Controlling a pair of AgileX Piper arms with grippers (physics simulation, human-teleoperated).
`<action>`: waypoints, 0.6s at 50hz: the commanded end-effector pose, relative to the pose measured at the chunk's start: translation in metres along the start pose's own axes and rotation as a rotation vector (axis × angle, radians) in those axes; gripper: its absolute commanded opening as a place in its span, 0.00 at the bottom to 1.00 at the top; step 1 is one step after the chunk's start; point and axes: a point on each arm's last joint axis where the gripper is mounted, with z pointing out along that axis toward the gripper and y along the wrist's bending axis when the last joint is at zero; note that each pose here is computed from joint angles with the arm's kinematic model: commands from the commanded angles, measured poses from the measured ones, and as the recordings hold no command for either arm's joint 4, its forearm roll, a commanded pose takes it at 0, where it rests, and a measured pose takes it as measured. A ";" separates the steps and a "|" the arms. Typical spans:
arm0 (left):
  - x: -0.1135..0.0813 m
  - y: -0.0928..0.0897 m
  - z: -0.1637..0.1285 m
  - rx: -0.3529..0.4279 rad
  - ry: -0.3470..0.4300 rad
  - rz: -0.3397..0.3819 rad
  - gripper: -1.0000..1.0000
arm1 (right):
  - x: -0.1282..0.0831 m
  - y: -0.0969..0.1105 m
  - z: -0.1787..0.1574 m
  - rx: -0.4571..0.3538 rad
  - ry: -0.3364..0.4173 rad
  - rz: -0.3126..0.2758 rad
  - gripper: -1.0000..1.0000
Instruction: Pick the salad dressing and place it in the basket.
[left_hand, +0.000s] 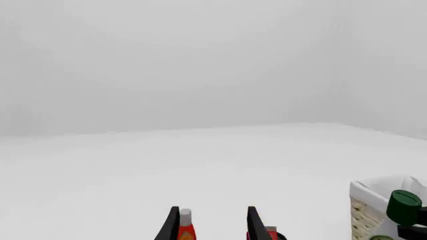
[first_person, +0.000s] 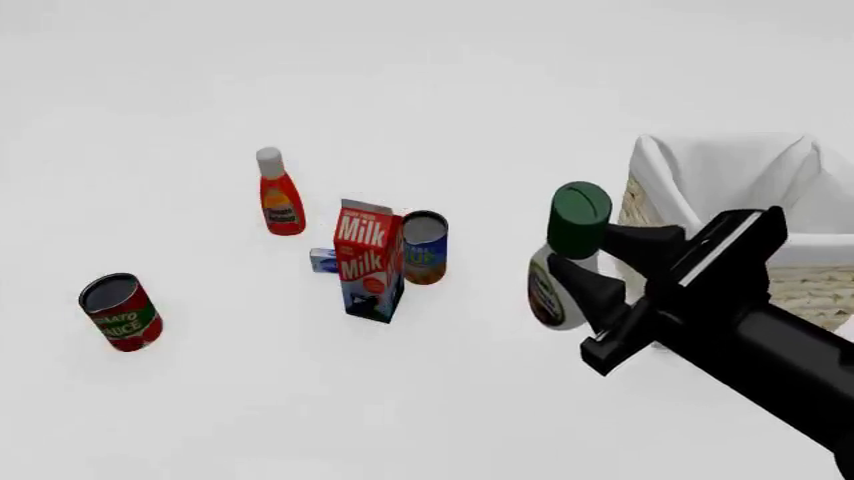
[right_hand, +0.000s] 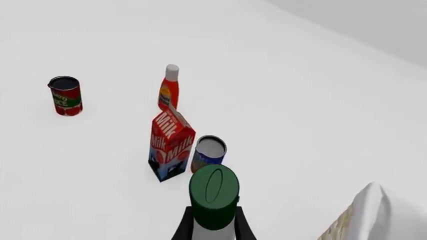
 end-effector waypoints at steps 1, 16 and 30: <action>0.047 0.003 -0.030 -0.110 0.009 0.021 1.00 | -0.023 -0.009 -0.013 0.031 -0.058 0.008 0.00; 0.088 0.008 -0.032 -0.185 0.055 0.061 1.00 | -0.056 -0.024 -0.022 0.085 -0.118 0.010 0.00; 0.099 0.011 -0.034 -0.240 0.090 0.019 1.00 | -0.097 -0.046 -0.037 0.178 -0.177 -0.021 0.00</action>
